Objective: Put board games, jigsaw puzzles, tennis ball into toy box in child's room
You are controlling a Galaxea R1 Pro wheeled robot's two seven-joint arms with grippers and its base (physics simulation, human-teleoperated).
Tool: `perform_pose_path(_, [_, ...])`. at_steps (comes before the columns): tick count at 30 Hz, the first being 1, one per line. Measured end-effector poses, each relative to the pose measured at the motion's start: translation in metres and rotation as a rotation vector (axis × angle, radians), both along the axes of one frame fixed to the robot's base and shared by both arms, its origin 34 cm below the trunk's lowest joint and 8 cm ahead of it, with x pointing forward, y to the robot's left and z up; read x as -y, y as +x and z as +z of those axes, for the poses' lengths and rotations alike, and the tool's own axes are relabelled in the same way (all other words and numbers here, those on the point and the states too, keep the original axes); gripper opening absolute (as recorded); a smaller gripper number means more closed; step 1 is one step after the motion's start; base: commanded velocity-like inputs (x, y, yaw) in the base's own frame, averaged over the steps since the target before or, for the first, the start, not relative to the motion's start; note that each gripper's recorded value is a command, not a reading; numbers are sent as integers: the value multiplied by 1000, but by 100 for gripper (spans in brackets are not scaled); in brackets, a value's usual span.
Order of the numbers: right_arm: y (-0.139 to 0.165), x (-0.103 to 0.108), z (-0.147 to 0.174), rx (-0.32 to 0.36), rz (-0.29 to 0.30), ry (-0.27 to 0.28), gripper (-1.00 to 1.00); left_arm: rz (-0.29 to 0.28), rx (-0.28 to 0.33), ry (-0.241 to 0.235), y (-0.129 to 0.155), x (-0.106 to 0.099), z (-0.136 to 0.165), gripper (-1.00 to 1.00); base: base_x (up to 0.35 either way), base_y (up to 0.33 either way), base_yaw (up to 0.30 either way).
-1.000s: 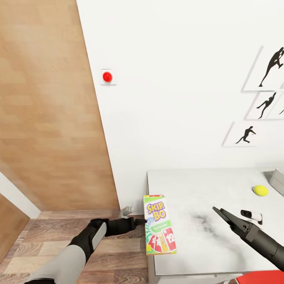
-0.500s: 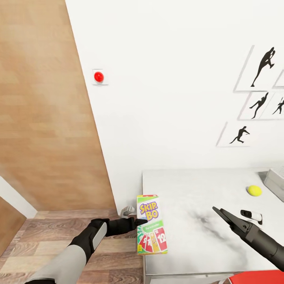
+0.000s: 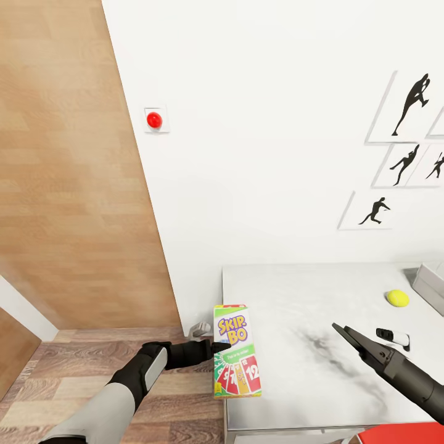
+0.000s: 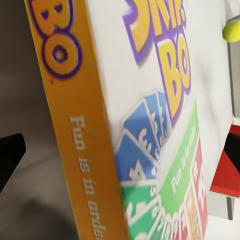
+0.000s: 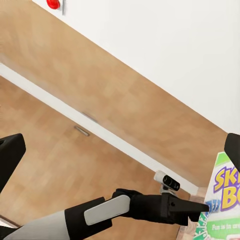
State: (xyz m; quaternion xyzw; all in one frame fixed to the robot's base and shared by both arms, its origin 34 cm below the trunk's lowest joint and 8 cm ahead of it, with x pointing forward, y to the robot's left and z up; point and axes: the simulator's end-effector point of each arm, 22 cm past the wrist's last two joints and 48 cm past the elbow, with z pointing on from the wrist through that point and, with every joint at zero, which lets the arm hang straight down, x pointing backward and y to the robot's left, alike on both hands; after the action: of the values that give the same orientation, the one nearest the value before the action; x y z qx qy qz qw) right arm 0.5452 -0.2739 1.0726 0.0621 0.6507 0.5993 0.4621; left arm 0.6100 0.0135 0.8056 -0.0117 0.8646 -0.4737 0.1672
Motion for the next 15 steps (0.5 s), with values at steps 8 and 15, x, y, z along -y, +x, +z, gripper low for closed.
perform_pose_path(8, [0, 0, 0, 1, 0, 0, 100, 1, 0, 0, 0, 0, 0, 100, 0, 0, 0])
perform_pose_path(15, [0, 0, 0, 1, 0, 0, 100, 1, 0, -1, 0, 0, 0, 100, 0, -44, 0])
